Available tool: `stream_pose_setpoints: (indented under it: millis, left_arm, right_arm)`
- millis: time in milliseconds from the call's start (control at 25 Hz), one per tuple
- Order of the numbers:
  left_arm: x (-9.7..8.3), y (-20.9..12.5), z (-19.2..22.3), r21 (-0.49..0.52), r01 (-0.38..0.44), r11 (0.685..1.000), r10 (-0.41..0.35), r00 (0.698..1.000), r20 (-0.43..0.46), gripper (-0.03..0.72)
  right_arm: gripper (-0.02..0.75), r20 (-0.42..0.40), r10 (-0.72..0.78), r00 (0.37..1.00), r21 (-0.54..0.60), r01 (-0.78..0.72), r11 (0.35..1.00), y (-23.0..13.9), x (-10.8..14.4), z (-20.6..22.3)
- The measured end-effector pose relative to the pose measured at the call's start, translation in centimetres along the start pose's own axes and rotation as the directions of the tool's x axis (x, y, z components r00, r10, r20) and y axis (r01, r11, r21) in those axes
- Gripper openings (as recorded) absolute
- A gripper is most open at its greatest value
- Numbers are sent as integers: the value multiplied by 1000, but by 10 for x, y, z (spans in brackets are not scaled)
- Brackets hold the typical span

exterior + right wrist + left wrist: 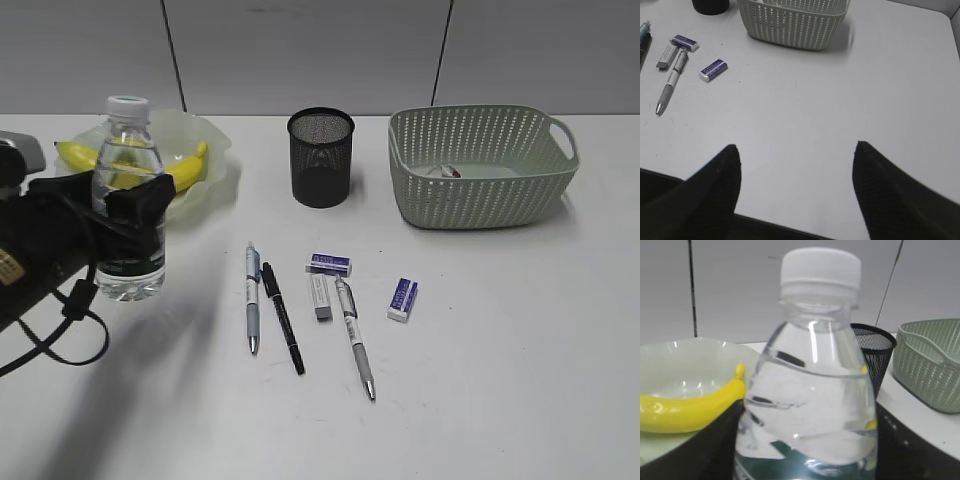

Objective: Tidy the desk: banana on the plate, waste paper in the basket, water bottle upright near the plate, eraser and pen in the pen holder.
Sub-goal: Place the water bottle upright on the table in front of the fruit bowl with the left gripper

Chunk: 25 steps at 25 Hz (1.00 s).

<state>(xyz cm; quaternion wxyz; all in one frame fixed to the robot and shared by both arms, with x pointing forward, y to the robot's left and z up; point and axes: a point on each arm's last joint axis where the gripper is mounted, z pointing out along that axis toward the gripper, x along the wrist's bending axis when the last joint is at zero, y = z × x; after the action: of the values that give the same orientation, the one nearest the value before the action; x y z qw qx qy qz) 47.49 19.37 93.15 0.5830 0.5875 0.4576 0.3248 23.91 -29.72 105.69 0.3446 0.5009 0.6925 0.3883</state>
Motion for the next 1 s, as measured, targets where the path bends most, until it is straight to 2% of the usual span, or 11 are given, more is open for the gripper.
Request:
stream_pose_setpoints:
  millis: [200, 520, 760, 1000]
  left_arm:
    - [1, -14, 29, 33, -11, 999, 11, 1000, 12, 501]
    - [27, -28, 55, 53, 1, 999, 3, 998, -69, 501]
    - [25, -38, 56, 91, -20, 996, 22, 1000, -23, 501]
    - [25, -38, 56, 90, -20, 996, 22, 1000, -23, 501]
  right_arm:
    - [549, 0, 0, 1000, 0, 0, 1000, 0, 0, 0]
    - [549, 0, 0, 1000, 0, 0, 1000, 0, 0, 0]
    - [549, 0, 0, 1000, 0, 0, 1000, 0, 0, 0]
    - [549, 0, 0, 1000, 0, 0, 1000, 0, 0, 0]
